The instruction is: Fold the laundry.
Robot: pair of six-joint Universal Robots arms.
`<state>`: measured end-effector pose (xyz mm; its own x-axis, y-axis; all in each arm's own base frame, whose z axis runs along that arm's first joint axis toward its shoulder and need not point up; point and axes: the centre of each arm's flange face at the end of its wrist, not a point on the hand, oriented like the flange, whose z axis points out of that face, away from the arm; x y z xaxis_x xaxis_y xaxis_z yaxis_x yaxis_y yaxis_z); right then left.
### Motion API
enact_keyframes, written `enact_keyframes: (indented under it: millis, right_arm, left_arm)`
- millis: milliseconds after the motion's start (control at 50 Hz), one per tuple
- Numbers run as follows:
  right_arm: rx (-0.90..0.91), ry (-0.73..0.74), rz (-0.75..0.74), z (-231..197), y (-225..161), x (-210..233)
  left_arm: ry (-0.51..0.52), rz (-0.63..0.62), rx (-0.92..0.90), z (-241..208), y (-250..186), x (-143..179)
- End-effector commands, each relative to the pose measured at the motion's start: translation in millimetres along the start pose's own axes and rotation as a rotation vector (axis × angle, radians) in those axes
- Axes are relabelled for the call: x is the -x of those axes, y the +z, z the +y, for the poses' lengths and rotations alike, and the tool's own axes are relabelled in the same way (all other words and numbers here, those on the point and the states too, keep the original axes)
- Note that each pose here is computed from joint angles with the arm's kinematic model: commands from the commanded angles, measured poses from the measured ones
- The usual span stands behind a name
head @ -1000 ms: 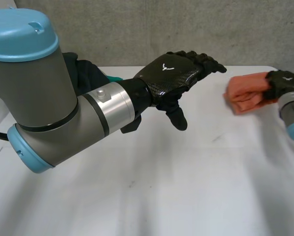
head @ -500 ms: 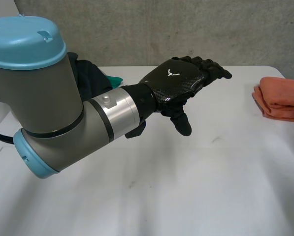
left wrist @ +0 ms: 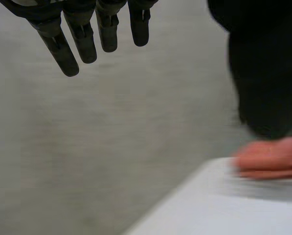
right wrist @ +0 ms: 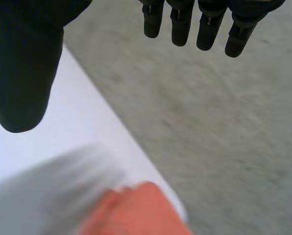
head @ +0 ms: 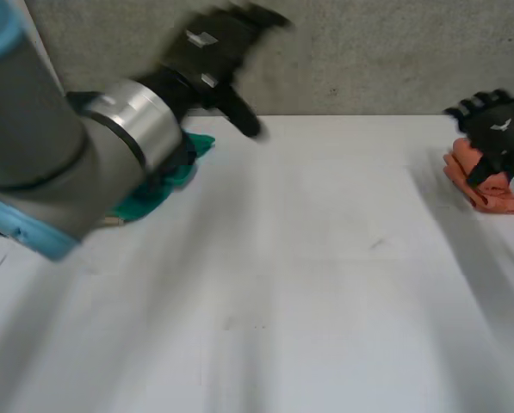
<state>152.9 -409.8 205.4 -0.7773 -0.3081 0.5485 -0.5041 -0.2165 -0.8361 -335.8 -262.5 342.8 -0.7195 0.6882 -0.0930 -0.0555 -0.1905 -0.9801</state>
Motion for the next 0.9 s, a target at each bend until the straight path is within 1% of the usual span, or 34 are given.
enact_keyframes:
  millis: [20, 80, 100, 160, 180, 240, 260, 320, 400, 460, 540, 580, 620, 640, 700, 720, 780, 800, 840, 860, 900]
  right_arm:
    - [0.067, 0.060, -0.186, -37.5, -57.2, 36.6]
    - [0.123, 0.090, -0.238, -35.0, -71.3, 48.9]
    - [0.137, 0.097, -0.248, -33.4, -74.1, 51.4]
    - [0.165, 0.107, -0.274, -29.3, -81.4, 59.2]
    - [0.171, 0.107, -0.280, -28.5, -82.9, 61.0]
    - [0.183, 0.103, -0.292, -26.7, -87.0, 65.1]
    - [0.186, 0.102, -0.294, -26.4, -87.9, 65.7]
    - [0.203, 0.108, -0.303, -22.7, -92.0, 69.5]
    - [0.219, 0.113, -0.304, -19.5, -94.5, 71.5]
    - [0.230, 0.117, -0.299, -16.9, -95.2, 70.3]
    - [0.232, 0.115, -0.291, -16.4, -94.9, 68.8]
    - [0.227, 0.111, -0.284, -17.6, -93.8, 66.8]
    - [0.222, 0.107, -0.277, -19.7, -93.2, 64.8]
    - [0.217, 0.104, -0.274, -21.3, -93.1, 64.2]
    - [0.188, 0.099, -0.254, -30.8, -93.3, 59.1]
    - [0.178, 0.097, -0.248, -33.8, -93.3, 57.8]
    - [0.148, 0.085, -0.225, -44.9, -94.1, 52.5]
    - [0.143, 0.086, -0.214, -47.3, -94.1, 50.3]
    - [0.129, 0.101, -0.173, -55.7, -93.6, 43.0]
    - [0.127, 0.112, -0.156, -57.9, -93.3, 40.1]
    - [0.122, 0.155, -0.101, -64.5, -91.2, 30.6]
  left_arm:
    - [0.187, -0.469, 0.002, 22.6, 15.1, 133.8]
    - [0.308, -0.499, 0.079, 51.2, 21.3, 166.1]
    - [0.380, -0.503, 0.131, 71.0, 24.5, 185.9]
    - [0.471, -0.470, 0.203, 107.4, 31.2, 203.5]
    - [0.509, -0.435, 0.237, 130.8, 34.4, 211.1]
    - [0.543, -0.388, 0.268, 158.7, 38.1, 217.8]
    - [0.555, -0.371, 0.274, 172.9, 39.2, 224.5]
    - [0.557, -0.356, 0.269, 191.5, 39.4, 242.4]
    - [0.552, -0.314, 0.258, 203.7, 42.4, 243.1]
    - [0.554, -0.309, 0.252, 203.6, 44.1, 240.4]
    - [0.563, -0.296, 0.211, 189.5, 53.9, 220.8]
    - [0.574, -0.319, 0.138, 154.0, 61.3, 206.5]
    - [0.562, -0.333, 0.076, 122.1, 62.4, 196.1]
    - [0.533, -0.341, 0.008, 92.8, 60.8, 187.0]
    - [0.463, -0.327, -0.112, 52.7, 58.1, 165.7]
    - [0.400, -0.298, -0.188, 30.7, 56.1, 145.6]
    - [0.293, -0.240, -0.283, -0.7, 48.8, 113.6]
    - [0.230, -0.200, -0.326, -16.5, 42.2, 94.9]
    - [0.167, -0.159, -0.347, -25.7, 35.7, 77.0]
    - [0.107, -0.124, -0.339, -24.2, 32.0, 62.4]
    - [0.048, -0.078, -0.320, -16.7, 30.6, 43.1]
